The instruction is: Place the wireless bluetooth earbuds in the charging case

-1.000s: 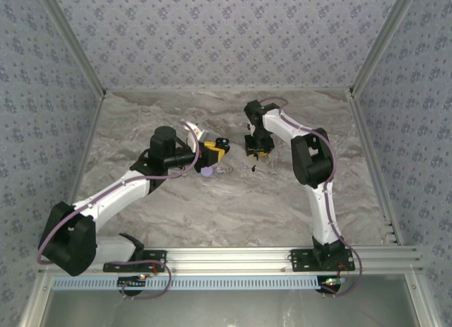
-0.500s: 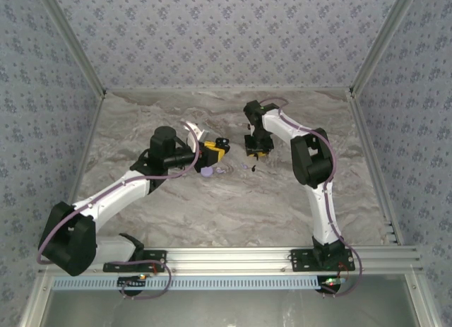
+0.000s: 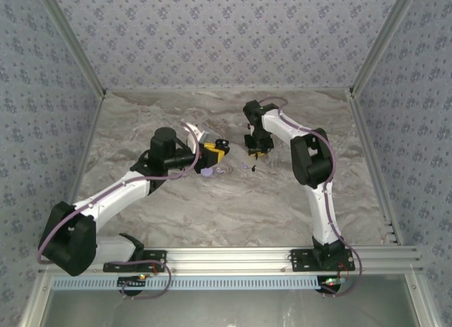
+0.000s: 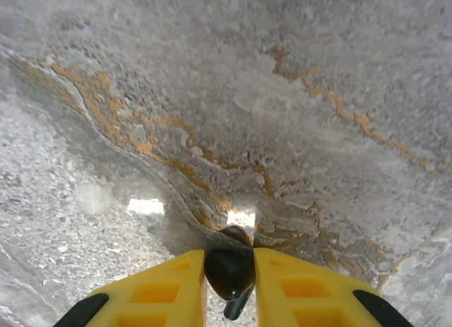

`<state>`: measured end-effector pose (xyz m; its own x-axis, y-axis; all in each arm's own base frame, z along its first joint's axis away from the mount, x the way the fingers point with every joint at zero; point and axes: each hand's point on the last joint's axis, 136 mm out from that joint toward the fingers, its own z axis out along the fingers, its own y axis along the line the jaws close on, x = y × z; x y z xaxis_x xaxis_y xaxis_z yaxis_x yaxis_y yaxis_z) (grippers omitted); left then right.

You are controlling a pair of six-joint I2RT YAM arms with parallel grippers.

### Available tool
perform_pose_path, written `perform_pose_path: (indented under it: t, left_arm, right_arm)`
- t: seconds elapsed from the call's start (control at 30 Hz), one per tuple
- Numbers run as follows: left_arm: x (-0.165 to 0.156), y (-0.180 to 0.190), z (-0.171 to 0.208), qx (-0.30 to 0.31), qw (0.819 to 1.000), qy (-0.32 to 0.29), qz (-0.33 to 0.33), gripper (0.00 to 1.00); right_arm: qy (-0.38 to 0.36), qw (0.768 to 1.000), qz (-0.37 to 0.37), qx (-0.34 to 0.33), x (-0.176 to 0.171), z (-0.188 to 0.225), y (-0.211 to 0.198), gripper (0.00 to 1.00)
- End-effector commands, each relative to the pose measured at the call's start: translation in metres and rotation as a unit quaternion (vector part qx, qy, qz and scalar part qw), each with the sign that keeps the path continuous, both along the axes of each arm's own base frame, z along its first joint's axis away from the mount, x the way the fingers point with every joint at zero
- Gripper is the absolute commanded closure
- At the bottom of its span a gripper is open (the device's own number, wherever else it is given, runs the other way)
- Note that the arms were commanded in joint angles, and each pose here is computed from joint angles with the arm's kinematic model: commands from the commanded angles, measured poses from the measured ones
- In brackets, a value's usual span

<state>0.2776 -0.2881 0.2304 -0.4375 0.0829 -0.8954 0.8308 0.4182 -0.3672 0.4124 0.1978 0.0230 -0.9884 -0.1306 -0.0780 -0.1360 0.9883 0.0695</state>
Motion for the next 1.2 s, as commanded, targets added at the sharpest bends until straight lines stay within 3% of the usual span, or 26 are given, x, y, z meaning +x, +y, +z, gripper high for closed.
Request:
perform_pose_path:
  t: [0.0, 0.73, 1.17]
  left_arm:
    - [0.0, 0.0, 0.002, -0.004, 1.0, -0.005, 0.002, 0.78]
    - [0.028, -0.005, -0.032, 0.002, 0.997, 0.052, 0.052, 0.78]
    - [0.038, -0.01, -0.04, -0.003, 0.996, 0.07, 0.06, 0.79]
  right_arm:
    - [-0.036, 0.999, 0.017, 0.009, 0.005, 0.021, 0.002, 0.76]
    - [-0.157, 0.974, 0.023, 0.165, -0.004, 0.113, 0.014, 0.78]
    - [-0.225, 0.94, 0.053, 0.25, -0.015, 0.181, 0.03, 0.78]
